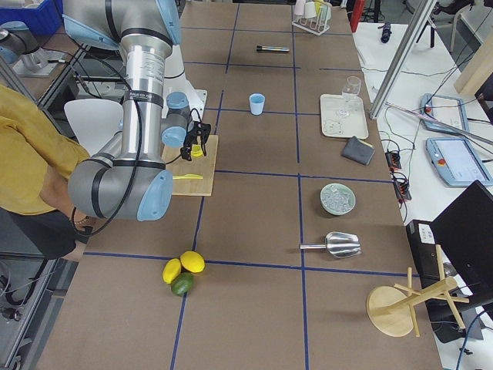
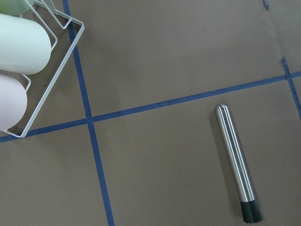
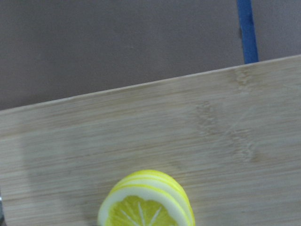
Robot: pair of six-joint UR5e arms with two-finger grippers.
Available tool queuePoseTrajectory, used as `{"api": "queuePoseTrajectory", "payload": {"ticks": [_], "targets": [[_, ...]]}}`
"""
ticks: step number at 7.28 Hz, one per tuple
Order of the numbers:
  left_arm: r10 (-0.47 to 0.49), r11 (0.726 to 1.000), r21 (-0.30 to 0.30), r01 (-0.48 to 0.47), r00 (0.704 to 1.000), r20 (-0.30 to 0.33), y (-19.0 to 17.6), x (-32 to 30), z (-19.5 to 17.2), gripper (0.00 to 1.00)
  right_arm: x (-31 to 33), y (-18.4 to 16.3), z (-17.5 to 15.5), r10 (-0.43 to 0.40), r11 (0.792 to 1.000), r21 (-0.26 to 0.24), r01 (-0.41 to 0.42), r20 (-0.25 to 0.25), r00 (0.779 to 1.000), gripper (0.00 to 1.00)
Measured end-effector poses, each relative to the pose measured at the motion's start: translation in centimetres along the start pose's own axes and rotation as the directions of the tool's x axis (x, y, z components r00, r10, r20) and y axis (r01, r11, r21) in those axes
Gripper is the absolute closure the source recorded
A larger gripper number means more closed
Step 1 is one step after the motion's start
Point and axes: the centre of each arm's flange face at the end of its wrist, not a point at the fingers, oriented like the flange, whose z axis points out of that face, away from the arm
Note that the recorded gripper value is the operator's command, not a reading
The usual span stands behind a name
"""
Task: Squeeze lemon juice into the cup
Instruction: 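Lower the right gripper and pinch the stacked lemon slices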
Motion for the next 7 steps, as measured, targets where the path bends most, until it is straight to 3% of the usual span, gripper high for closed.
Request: {"api": "queuePoseTrajectory", "payload": {"ticks": [7], "targets": [[0.003, 1.000, 0.002, -0.003, 1.000, 0.000, 0.00, 0.15, -0.11, 0.00, -0.25, 0.00, -0.42, -0.002, 1.000, 0.006, 0.002, 0.009, 1.000, 0.01]]}}
